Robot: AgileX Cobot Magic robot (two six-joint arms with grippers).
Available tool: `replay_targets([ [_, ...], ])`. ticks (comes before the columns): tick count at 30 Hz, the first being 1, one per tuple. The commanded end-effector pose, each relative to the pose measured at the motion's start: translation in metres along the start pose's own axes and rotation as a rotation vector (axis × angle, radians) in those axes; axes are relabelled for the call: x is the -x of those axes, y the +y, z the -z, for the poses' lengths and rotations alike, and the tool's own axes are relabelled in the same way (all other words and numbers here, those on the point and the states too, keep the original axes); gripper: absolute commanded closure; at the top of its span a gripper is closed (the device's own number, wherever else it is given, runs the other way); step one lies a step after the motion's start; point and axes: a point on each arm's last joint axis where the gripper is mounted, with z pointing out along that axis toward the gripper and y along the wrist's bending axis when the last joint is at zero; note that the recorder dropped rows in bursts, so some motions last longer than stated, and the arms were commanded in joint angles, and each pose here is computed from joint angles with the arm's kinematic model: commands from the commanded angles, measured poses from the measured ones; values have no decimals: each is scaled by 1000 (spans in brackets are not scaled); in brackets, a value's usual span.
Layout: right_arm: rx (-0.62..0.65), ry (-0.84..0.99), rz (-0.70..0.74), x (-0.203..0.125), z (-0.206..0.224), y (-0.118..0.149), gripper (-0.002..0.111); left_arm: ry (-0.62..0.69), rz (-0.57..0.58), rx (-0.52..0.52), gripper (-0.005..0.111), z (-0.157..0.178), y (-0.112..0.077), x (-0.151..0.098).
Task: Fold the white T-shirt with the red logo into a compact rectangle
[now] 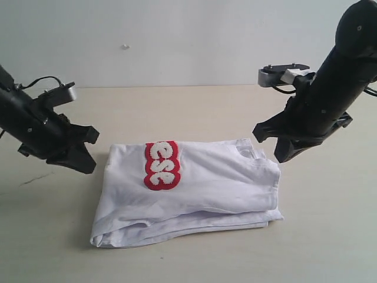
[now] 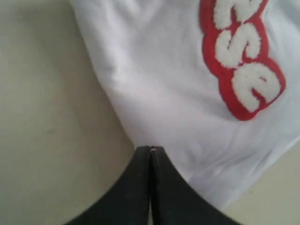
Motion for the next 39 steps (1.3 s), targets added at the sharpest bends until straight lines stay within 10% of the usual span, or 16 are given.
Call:
replay_targets([
  [1,-30,-89,35,-11,21,3,108,-201,54,99,107,19,-3,-23],
  [20,-125,-594,72,-125,87,18,108,-820,62,118,107,112,-53,-136],
  [39,-116,-777,87,-164,120,29,108,-994,-56,86,107,138,-74,-182],
])
